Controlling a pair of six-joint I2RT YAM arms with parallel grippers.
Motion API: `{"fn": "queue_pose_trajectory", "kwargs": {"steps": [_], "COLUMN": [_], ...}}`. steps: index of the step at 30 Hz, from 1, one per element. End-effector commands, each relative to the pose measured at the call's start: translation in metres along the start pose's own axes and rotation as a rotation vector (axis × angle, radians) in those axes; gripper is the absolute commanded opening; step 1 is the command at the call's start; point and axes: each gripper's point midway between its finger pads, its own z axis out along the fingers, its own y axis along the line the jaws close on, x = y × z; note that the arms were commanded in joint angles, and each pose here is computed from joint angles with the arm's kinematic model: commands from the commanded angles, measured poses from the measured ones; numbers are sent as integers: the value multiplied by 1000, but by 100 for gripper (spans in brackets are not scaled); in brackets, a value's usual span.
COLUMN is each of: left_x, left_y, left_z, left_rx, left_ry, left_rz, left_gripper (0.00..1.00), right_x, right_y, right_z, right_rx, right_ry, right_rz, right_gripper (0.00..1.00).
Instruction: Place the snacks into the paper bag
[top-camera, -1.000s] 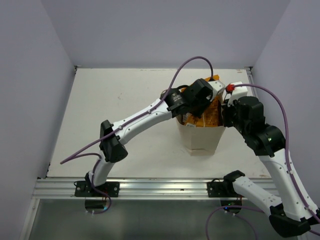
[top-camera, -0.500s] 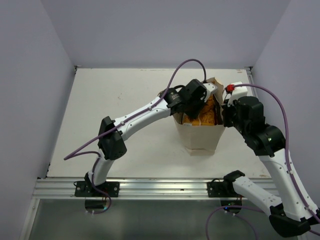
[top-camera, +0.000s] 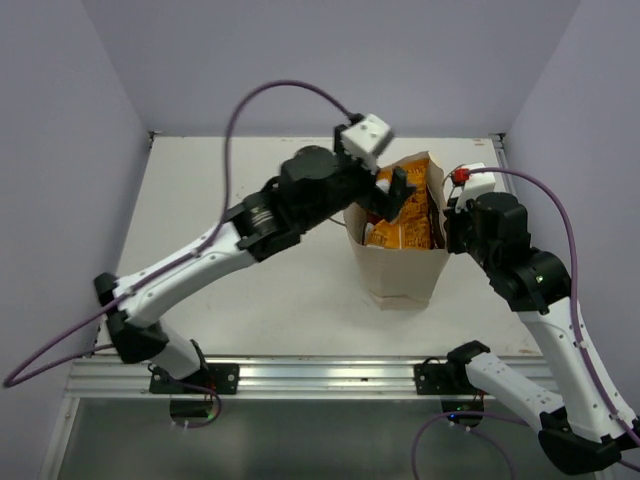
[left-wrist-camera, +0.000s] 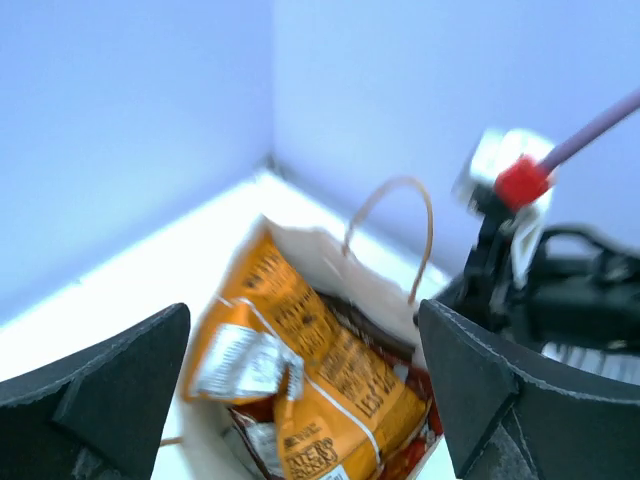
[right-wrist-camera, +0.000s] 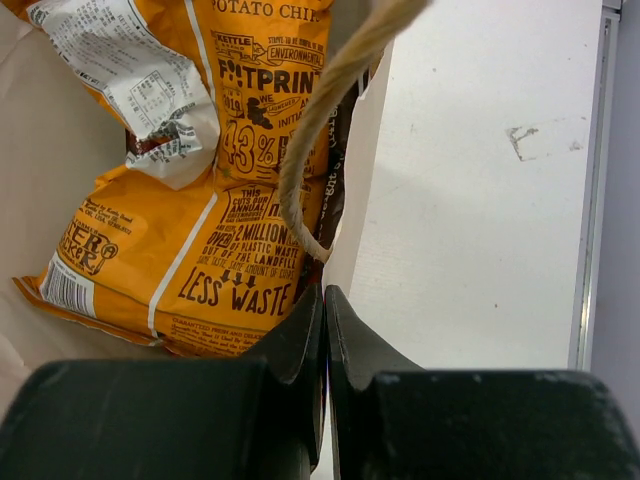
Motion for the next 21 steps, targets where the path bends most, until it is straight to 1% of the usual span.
{"fn": "queue_pose_trajectory", "kwargs": {"steps": [1, 3, 4, 5, 6, 7, 8, 9, 10, 12, 14, 15, 17, 18, 20, 21], "left_x": [-122, -118, -114, -93, -83, -73, -71, -49, -42, -20, -8, 4, 10, 21, 25, 34], "left_y": [40, 63, 69, 74, 75, 73, 72, 73, 71, 65, 58, 57, 47, 46, 44, 43], "left_z": [-88, -110, -114, -111, -114, -114, -123, -120, -121, -123, -124, -122, -123, -121, -120, -116], "left_rx": [-169, -284, -315, -339, -344, -330, -317, -314, -301, -264, -217, -208, -154, -145, -128, -122], "left_ry": [-485, -474, -453, -371, -343, -324, -326, -285, -278, -234, -213, -187, -173, -155, -158, -138], "left_rz": [-73, -92, -94, -79, -82, -99, -112, -117, -153, -181, -238, -254, -316, -332, -369, -374], "left_gripper": [100, 100, 100, 100, 100, 100, 100, 100, 100, 100, 100, 100, 100, 100, 100, 100], "right_x": [-20, -20, -20, -21, -20, -20, -20, -20, -20, -20, -20, -20, -20, -19, -20, -19], "right_y": [3, 3, 3, 4, 4, 4, 4, 4, 4, 3, 4, 5, 5, 5, 5, 5], "right_z": [-7, -7, -7, -6, -6, -6, -5, -6, -6, -7, -7, -6, -7, -7, -8, -8], "right_rx": [-21, -23, -24, -24, -24, -24, -24, -26, -26, -24, -28, -30, -33, -32, -34, -32], "right_ry": [-73, -75, -74, -73, -70, -69, -67, -68, -68, -71, -71, -68, -70, -68, -73, -71], "right_rz": [7, 9, 9, 9, 8, 7, 9, 10, 9, 10, 12, 10, 11, 11, 13, 13], "right_gripper": [5, 5, 5, 5, 5, 5, 5, 5, 5, 5, 5, 6, 6, 6, 6, 6]}}
